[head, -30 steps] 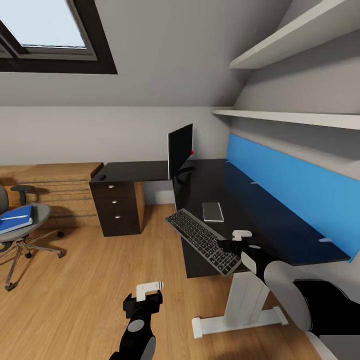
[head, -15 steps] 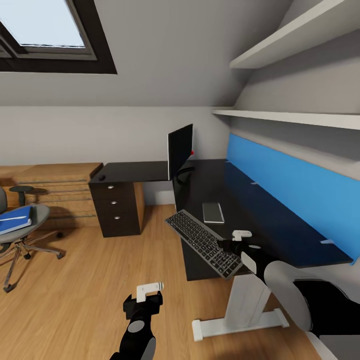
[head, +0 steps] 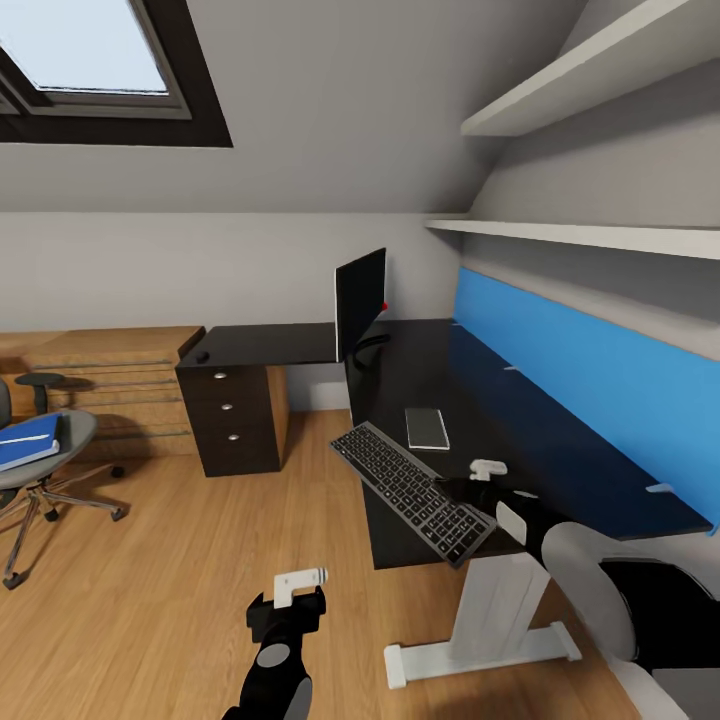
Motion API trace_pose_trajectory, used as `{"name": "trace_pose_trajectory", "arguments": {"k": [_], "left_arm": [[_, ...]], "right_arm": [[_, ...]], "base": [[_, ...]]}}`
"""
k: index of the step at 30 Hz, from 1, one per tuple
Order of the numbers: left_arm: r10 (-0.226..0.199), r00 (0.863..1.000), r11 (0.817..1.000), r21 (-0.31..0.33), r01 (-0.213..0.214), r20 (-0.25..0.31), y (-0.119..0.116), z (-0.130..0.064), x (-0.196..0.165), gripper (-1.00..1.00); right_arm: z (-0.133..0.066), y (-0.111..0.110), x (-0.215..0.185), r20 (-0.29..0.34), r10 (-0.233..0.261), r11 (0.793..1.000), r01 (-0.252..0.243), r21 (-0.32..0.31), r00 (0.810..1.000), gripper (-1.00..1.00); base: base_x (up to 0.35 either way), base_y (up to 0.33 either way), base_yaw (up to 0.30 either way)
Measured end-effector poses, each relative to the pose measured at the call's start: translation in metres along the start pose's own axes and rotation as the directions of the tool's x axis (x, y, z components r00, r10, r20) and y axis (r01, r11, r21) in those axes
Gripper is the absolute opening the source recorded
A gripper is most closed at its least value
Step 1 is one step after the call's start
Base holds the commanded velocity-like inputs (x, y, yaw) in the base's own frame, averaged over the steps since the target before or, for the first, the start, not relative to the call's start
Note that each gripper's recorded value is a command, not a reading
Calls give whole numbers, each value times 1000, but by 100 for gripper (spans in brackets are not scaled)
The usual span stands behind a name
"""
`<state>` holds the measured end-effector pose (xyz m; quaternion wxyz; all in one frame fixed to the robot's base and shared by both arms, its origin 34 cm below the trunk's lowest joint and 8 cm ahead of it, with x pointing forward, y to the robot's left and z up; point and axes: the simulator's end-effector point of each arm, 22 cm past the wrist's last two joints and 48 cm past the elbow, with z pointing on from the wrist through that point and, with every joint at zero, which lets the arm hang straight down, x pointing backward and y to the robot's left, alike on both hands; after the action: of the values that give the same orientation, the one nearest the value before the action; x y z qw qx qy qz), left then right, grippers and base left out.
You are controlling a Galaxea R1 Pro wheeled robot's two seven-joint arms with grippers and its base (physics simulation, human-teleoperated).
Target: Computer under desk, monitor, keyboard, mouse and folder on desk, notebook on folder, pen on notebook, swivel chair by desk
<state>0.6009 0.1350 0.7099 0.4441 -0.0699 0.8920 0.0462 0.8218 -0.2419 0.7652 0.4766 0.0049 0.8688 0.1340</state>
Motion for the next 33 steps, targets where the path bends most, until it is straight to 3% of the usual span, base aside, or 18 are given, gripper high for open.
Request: {"name": "trace_pose_trajectory", "arguments": {"k": [9, 33], "left_arm": [[1, 1000, 1000, 1, -1, 0, -1, 0, 0, 100], [1, 1000, 1000, 2, -1, 3, -1, -1, -1, 100]], "right_arm": [[-2, 0, 3, -14, 74, 997, -74, -28, 997, 100], [-3, 6, 23, -101, 111, 992, -115, -42, 989, 100]], "base": [[0, 0, 0], [0, 0, 0]]}}
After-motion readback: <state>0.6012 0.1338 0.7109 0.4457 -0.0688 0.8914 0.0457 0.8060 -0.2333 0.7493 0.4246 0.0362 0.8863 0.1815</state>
